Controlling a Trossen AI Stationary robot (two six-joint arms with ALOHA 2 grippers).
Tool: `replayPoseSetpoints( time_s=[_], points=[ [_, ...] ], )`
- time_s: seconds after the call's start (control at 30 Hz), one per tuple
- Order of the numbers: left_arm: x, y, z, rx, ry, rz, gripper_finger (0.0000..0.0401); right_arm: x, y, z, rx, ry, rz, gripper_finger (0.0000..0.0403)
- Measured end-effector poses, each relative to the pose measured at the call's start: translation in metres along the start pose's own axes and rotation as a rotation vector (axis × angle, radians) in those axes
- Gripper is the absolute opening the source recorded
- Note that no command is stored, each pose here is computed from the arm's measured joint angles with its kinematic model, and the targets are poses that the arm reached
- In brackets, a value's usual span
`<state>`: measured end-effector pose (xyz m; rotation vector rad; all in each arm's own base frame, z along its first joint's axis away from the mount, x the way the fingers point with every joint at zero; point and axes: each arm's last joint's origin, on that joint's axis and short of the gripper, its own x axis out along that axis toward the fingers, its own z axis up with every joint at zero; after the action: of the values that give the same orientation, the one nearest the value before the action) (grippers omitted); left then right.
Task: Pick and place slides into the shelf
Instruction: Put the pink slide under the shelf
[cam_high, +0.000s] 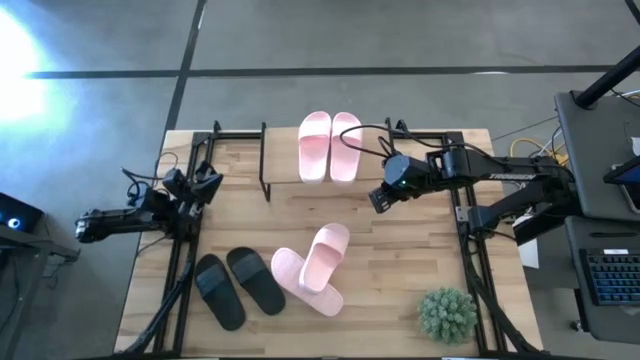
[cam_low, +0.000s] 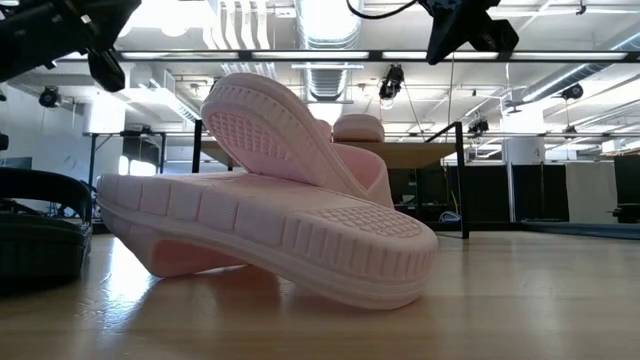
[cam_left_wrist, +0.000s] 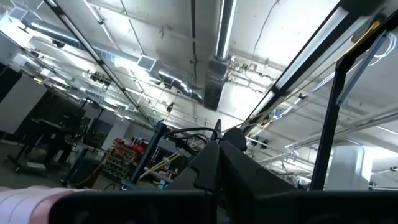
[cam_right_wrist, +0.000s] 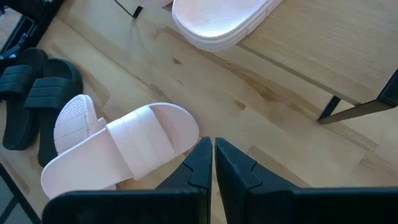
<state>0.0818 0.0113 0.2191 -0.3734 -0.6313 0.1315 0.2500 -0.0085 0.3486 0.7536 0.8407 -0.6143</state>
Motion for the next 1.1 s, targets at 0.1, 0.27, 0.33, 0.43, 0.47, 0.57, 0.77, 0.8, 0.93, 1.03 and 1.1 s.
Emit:
replayPoseSetpoints(
  time_s=[0.1, 0.27, 0.33, 0.43, 0.47, 0.57, 0.77, 0.8, 0.93, 1.03, 1.1],
  points=[
    [0.001, 0.000, -0.001, 0.002, 0.011, 0.003, 0.0000, 0.000, 0.000, 0.000, 0.000, 0.000, 0.000, 0.0013],
    [0.002, 0.001, -0.004, 0.005, 0.030, 0.011, 0.0000, 0.000, 0.000, 0.000, 0.013, 0.001, 0.001, 0.0013],
    [0.002, 0.001, -0.005, 0.007, 0.039, 0.014, 0.0000, 0.000, 0.000, -0.001, 0.013, 0.001, 0.001, 0.0013],
    [0.003, 0.002, -0.006, 0.008, 0.046, 0.016, 0.0000, 0.000, 0.000, 0.000, 0.012, 0.001, 0.001, 0.0013],
    [0.003, 0.002, -0.006, 0.009, 0.050, 0.018, 0.0000, 0.000, 0.000, 0.000, 0.009, 0.001, 0.001, 0.0013],
    [0.003, 0.001, -0.004, -0.025, 0.029, 0.012, 0.0000, 0.000, 0.000, -0.001, 0.011, 0.002, 0.002, 0.0013],
    [0.000, -0.009, 0.026, -0.345, -0.277, -0.118, 0.0000, 0.000, 0.004, -0.003, 0.012, 0.019, 0.021, 0.0013],
    [-0.002, -0.010, 0.030, -0.366, -0.315, -0.145, 0.0000, 0.000, 0.004, -0.004, 0.007, 0.020, 0.022, 0.0013],
    [0.007, -0.016, 0.034, -0.248, -0.220, -0.189, 0.0000, 0.001, 0.005, -0.003, -0.021, 0.015, 0.027, 0.0013],
    [0.024, -0.019, 0.031, -0.177, 0.112, -0.062, 0.0000, 0.001, 0.006, -0.002, -0.017, 0.002, 0.043, 0.0013],
    [0.032, -0.020, 0.033, -0.124, 0.345, 0.095, 0.0000, 0.001, 0.006, -0.001, -0.016, -0.001, 0.048, 0.0013]
  ],
)
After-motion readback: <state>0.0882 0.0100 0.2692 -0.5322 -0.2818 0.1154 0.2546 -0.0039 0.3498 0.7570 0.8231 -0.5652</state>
